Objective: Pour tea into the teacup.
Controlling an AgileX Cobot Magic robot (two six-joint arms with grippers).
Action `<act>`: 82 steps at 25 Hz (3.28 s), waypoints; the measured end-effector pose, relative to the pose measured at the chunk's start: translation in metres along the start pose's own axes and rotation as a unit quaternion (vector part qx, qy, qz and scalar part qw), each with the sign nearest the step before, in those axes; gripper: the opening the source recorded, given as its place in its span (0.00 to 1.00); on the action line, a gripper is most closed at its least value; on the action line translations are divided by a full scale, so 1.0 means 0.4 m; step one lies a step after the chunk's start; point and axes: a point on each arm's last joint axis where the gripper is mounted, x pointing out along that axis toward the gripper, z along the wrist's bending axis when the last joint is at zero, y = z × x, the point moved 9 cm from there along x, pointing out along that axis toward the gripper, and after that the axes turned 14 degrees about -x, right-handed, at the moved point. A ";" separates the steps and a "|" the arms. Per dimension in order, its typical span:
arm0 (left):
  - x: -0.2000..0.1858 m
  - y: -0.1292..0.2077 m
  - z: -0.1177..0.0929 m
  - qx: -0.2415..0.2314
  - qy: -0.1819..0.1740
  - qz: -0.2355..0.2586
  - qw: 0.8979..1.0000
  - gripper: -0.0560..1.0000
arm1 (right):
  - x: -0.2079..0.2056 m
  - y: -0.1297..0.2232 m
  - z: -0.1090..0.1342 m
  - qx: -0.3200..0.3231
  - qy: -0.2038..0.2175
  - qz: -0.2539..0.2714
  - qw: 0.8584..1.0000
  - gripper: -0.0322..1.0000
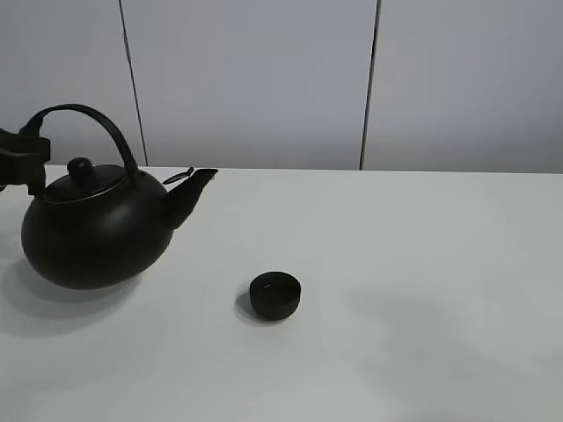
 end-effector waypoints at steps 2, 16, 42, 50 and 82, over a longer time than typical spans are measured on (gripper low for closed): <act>-0.013 0.004 0.005 -0.006 -0.002 -0.008 1.000 0.18 | 0.000 0.000 0.000 0.000 0.000 0.000 1.000 0.59; -0.050 0.072 0.015 0.021 -0.012 0.020 1.000 0.18 | 0.000 -0.001 0.000 0.000 0.000 -0.001 1.000 0.59; -0.053 0.102 0.005 0.017 0.003 0.026 1.000 0.28 | 0.000 0.000 0.000 0.000 0.000 -0.001 1.000 0.59; -0.055 0.096 0.002 0.012 0.005 0.018 1.000 0.34 | 0.000 0.000 0.000 0.000 0.000 -0.001 1.000 0.59; -0.086 0.021 0.152 -0.051 -0.124 -0.058 0.989 0.34 | 0.000 -0.001 0.000 0.000 0.000 -0.001 1.000 0.59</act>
